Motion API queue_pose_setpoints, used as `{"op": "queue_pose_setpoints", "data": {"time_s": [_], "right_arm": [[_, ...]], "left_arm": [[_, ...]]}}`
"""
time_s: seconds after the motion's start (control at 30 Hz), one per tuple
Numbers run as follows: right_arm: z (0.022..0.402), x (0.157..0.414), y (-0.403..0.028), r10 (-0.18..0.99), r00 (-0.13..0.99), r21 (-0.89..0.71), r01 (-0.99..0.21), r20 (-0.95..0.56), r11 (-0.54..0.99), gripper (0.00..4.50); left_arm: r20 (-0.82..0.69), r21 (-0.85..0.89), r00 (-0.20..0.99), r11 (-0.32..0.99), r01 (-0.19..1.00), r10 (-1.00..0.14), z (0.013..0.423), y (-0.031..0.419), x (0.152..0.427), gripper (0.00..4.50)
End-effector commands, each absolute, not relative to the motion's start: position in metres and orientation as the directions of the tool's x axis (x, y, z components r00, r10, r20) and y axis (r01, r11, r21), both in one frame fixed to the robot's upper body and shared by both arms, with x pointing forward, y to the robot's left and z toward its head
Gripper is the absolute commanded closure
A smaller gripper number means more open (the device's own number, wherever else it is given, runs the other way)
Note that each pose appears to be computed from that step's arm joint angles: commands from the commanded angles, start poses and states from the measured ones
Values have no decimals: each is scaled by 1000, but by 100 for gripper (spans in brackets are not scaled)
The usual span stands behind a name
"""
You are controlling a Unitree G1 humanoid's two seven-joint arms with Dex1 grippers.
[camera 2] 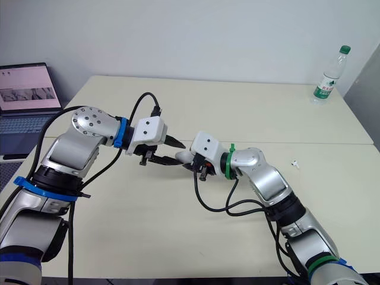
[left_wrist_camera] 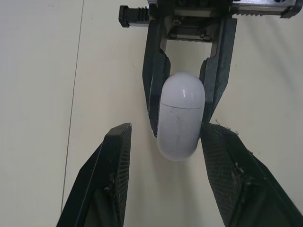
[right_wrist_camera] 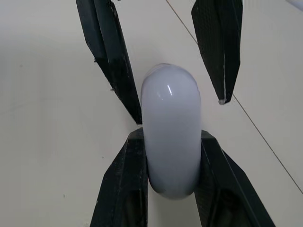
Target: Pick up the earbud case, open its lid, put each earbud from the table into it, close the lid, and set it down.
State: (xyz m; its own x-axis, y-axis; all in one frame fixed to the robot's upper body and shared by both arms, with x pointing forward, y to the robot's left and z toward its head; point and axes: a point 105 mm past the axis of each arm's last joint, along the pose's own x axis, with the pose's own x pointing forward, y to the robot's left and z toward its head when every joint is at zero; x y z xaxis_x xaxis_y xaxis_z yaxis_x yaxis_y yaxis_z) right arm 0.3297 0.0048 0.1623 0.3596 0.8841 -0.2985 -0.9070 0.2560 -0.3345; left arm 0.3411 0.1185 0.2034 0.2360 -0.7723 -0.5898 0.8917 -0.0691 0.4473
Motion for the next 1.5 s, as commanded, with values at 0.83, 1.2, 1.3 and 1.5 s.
{"op": "queue_pose_setpoints", "data": {"time_s": [0.83, 1.2, 1.3, 1.5], "right_arm": [[181, 325, 11, 905, 323, -429, -884, -276, 185, 292], [234, 326, -59, 937, 319, -343, -904, -145, 255, 3], [244, 326, -74, 937, 328, -355, -895, -117, 269, 3], [246, 327, -71, 940, 332, -411, -870, -82, 272, 3]], "left_arm": [[-573, 451, 226, -73, 889, -788, 208, 117, 337, 376], [-9, 262, 428, 411, 873, -904, 216, 125, 337, 376], [31, 240, 505, 497, 834, -862, 198, 127, 333, 376], [237, 132, 495, 532, 836, -836, 200, 102, 310, 376]]}}
